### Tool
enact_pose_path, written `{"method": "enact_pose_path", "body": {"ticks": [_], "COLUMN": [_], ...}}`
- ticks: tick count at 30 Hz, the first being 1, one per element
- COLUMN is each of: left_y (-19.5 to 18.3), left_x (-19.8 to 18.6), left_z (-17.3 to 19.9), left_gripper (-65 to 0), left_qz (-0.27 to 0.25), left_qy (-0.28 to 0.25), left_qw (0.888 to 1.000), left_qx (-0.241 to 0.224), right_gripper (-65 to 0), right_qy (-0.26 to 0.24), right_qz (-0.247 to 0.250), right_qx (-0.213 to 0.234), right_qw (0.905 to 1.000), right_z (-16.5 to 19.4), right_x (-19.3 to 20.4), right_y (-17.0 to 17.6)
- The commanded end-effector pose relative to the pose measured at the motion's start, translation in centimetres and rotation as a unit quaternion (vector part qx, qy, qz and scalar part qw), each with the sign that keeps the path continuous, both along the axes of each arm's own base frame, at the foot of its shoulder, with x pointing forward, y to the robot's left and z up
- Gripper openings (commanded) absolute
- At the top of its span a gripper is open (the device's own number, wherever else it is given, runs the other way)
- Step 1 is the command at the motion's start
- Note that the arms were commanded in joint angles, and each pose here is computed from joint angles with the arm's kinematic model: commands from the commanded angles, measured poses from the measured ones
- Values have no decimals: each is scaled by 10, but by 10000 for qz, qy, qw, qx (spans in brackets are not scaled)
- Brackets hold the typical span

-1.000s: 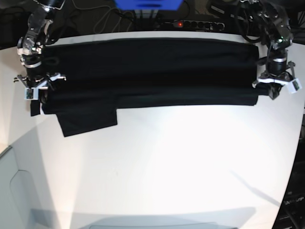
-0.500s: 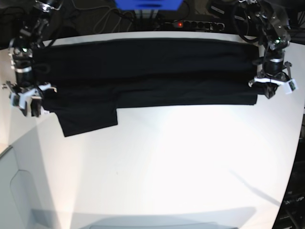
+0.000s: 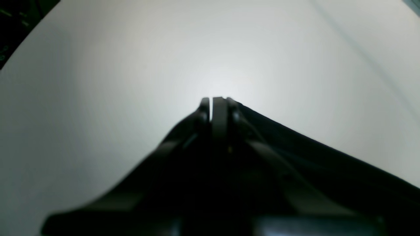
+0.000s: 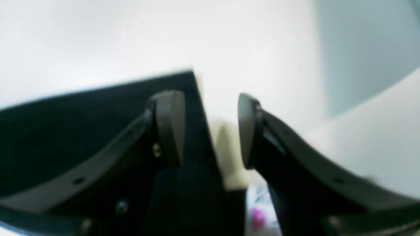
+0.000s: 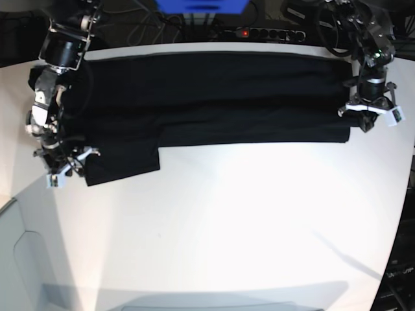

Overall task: Fold the T-shirt properly
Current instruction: 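Release the shirt and reposition the right gripper at the hem corner, then grasp the hem flap with the right gripper and tuck it under the strip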

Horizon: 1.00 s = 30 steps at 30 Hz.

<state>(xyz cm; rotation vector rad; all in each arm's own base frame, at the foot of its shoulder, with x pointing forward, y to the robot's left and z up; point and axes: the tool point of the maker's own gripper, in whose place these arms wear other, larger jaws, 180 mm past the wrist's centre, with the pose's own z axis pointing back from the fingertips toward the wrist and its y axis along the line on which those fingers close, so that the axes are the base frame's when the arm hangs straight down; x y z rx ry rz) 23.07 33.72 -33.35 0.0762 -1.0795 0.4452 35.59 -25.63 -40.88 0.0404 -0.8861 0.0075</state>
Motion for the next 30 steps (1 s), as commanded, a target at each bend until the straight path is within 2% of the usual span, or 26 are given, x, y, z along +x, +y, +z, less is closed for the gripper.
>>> {"method": "enact_pose_path", "body": {"ticks": [1,11,16,20,23,27,30], "left_y": [5,6,6,7,8,10,10], "left_x": [4,5,4,2,2,2,3], "left_z": [14,14,9,0,-1,0,2], "left_gripper": [-650,-650,-650,-650,-650,-650,-650], "left_qz": [17,17,33,74,83,86,75], "left_qy": [-220,-223,-182,-95,-84,-100,-117], "left_qw": [9997,9996,9998,9999,9999,9999,9999], "left_qx": [138,145,105,31,22,37,52], "right_gripper": [-371,-370,-458,-490,-517,-632,-650], "right_qy": [-228,144,182,300,343,382,181], "right_qz": [-42,-74,13,384,483,490,493], "right_qx": [-17,110,83,30,39,50,-14], "right_qw": [9997,9998,9998,9988,9982,9981,9986], "right_z": [13,-16,-18,-24,-27,-31,-17], "right_x": [11,-10,-15,-15,-16,-20,-13], "right_y": [-6,-2,3,25,32,33,32]}}
